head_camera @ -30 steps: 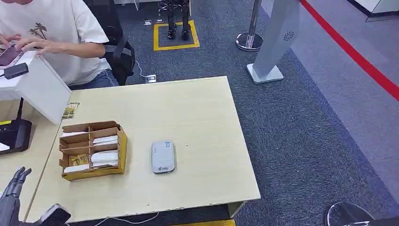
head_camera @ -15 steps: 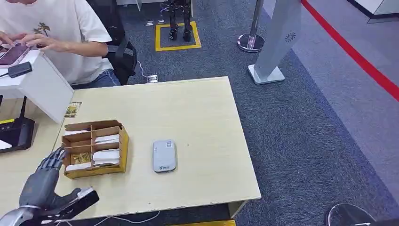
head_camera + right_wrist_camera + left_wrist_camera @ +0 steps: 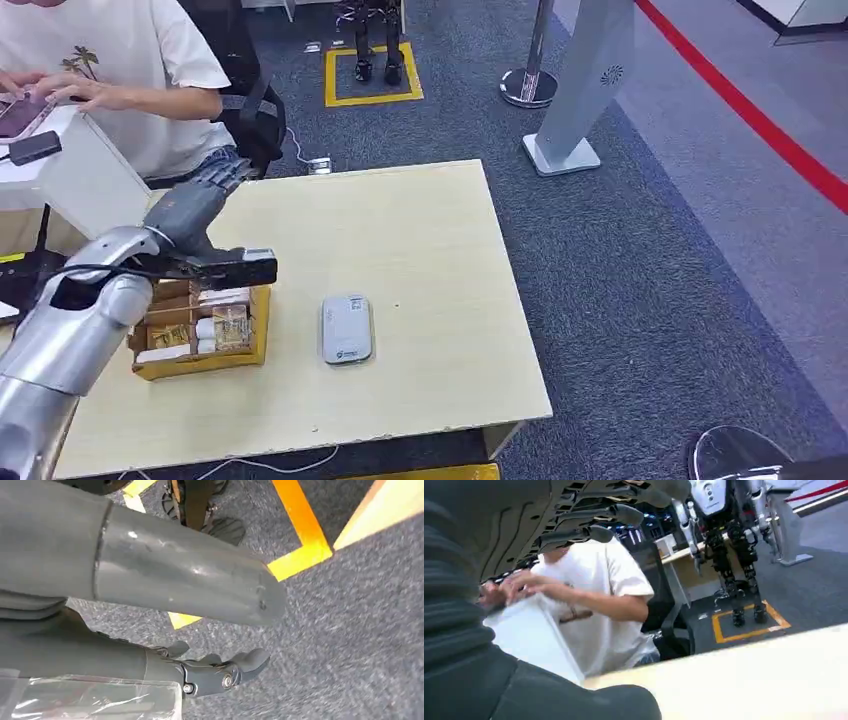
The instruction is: Pass the card to the sensor for recognition and then transmit it.
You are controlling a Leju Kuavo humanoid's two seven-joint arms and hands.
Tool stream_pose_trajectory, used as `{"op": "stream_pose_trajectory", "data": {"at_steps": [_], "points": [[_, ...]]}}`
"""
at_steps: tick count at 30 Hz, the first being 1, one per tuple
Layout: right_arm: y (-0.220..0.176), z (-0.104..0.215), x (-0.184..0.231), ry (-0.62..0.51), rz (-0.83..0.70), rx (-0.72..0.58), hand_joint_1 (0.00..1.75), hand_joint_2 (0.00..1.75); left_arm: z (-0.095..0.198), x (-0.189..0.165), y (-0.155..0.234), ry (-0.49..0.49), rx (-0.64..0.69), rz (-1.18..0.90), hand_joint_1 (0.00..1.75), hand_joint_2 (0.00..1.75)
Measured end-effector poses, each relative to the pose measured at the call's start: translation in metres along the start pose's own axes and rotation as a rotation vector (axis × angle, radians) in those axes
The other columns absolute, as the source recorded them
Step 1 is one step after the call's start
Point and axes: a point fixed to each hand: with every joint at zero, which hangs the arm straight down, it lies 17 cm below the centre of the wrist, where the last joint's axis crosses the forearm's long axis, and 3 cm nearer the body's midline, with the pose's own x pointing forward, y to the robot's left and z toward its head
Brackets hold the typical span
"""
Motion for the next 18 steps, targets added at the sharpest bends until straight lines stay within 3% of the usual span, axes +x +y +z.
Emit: {"op": "stream_pose_trajectory", "data": {"at_steps": [7,18], "points": [[-0.006,-0.001,-0.003,0.023,-0.029,-0.038,0.0,0.0,-0.001,-0.012,0.03,0.019,-0.001,0.014,0.0,1.75],[-0.008,-0.001,-0.005,0.032,-0.035,-0.046,0.0,0.0,0.033,-0.039,0.009,0.063,-0.008,0.0,0.0,1.75]]}}
